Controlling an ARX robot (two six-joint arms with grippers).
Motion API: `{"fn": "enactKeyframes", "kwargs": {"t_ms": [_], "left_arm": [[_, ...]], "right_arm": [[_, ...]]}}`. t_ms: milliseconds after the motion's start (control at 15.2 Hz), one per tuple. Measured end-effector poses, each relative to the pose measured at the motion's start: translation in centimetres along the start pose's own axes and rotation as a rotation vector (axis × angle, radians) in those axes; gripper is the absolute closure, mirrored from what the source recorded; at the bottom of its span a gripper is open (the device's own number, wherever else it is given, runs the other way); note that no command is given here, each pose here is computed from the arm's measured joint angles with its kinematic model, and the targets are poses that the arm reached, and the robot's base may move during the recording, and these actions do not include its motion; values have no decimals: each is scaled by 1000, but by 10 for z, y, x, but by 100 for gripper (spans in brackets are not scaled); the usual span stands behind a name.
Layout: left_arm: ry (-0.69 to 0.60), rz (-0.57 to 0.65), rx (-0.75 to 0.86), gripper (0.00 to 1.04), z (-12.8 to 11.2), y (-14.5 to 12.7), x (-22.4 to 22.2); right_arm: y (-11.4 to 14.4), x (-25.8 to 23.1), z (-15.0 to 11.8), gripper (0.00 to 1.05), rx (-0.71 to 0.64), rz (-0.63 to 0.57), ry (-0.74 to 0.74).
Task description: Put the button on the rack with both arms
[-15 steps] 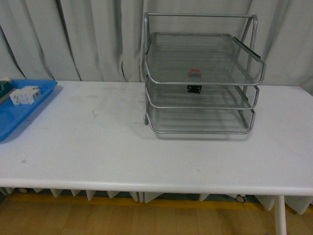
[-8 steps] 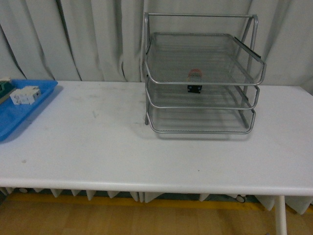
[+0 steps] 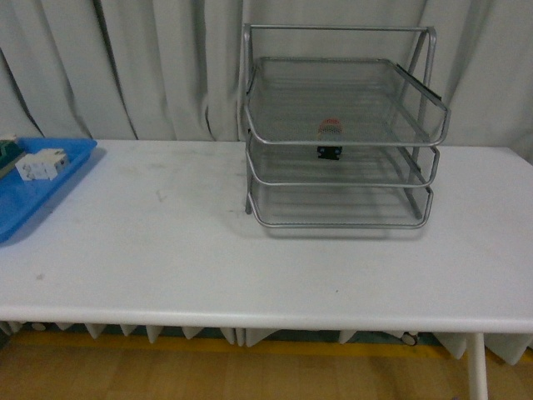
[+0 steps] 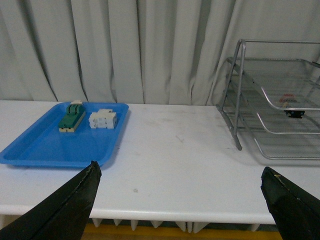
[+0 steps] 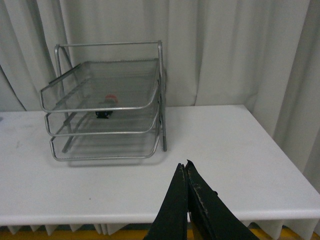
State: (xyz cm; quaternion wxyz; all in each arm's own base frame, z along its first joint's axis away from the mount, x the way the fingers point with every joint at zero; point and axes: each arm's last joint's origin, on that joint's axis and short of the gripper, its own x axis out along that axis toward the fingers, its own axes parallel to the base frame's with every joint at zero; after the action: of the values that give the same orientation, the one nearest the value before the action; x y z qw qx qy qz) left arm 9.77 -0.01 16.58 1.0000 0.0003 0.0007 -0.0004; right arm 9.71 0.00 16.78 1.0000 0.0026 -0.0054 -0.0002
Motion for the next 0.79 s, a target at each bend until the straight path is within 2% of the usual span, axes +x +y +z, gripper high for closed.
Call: {"fn": "enactKeyframes", "kwargs": {"t_ms": [525,590,722,787], "left_arm": [[1,0,0,7,0,0,0],[1,0,0,7,0,0,0],[1,0,0,7,0,0,0],[1,0,0,7,0,0,0]], "right_arm": [[0,0,-1,103,0,0,7],[0,0,-1,97,-2,0,7],[0,0,-1,79,-2,0,7],[0,0,-1,57,-2,0,7]]}}
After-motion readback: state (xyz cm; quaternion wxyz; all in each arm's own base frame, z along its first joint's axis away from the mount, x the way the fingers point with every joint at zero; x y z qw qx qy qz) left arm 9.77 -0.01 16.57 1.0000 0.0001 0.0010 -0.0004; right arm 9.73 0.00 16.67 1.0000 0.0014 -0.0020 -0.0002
